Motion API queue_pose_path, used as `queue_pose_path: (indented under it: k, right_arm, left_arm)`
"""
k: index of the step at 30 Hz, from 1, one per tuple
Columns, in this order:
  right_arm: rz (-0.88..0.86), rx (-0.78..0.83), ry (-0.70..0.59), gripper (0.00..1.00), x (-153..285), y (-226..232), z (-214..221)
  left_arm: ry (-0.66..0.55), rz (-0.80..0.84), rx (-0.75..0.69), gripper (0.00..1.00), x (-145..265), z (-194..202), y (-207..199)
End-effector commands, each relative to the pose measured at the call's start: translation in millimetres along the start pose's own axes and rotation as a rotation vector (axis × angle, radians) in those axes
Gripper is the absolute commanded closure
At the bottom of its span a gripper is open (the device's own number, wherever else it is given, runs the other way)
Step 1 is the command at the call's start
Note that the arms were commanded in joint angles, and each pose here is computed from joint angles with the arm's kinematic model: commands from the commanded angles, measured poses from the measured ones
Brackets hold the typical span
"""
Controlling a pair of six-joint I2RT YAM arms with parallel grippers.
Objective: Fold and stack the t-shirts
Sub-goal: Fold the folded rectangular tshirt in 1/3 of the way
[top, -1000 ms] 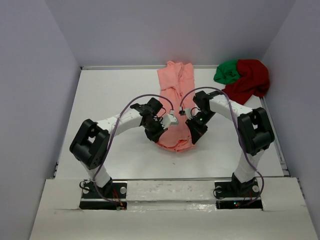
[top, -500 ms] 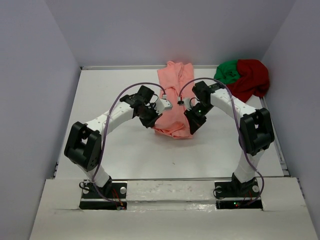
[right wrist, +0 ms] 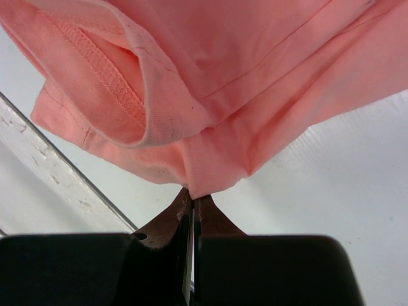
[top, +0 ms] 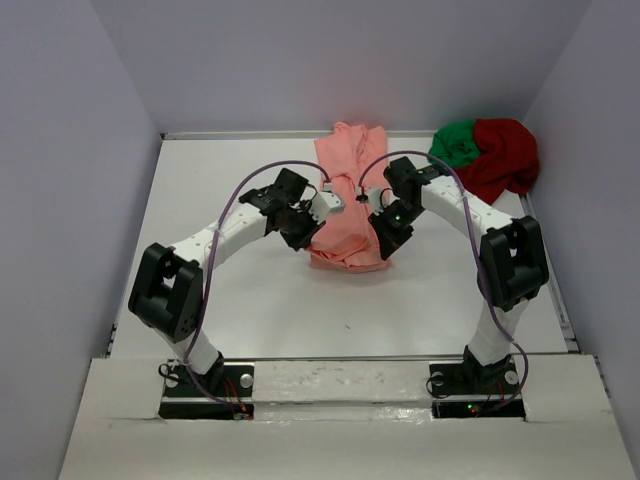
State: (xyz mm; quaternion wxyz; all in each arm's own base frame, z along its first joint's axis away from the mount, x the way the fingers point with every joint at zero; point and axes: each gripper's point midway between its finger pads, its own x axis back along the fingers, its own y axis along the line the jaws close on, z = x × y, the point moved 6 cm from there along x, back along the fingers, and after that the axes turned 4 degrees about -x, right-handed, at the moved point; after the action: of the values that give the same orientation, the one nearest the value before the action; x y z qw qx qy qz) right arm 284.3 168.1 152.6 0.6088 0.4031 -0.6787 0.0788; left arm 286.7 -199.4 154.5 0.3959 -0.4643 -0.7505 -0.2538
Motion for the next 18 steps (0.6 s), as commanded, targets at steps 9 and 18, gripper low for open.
queue_pose_path:
  k: [9, 18]
  right_arm:
    - [0.157, -0.028, -0.178, 1.00, 27.4, -26.8, -43.9]
    - [0.258, -0.081, -0.274, 1.00, 52.4, -64.1, -67.5]
  left_arm:
    - [-0.173, -0.018, 0.039, 1.00, 5.7, -52.6, 27.7]
    - [-0.187, -0.074, 0.091, 1.00, -1.5, -63.0, 60.5]
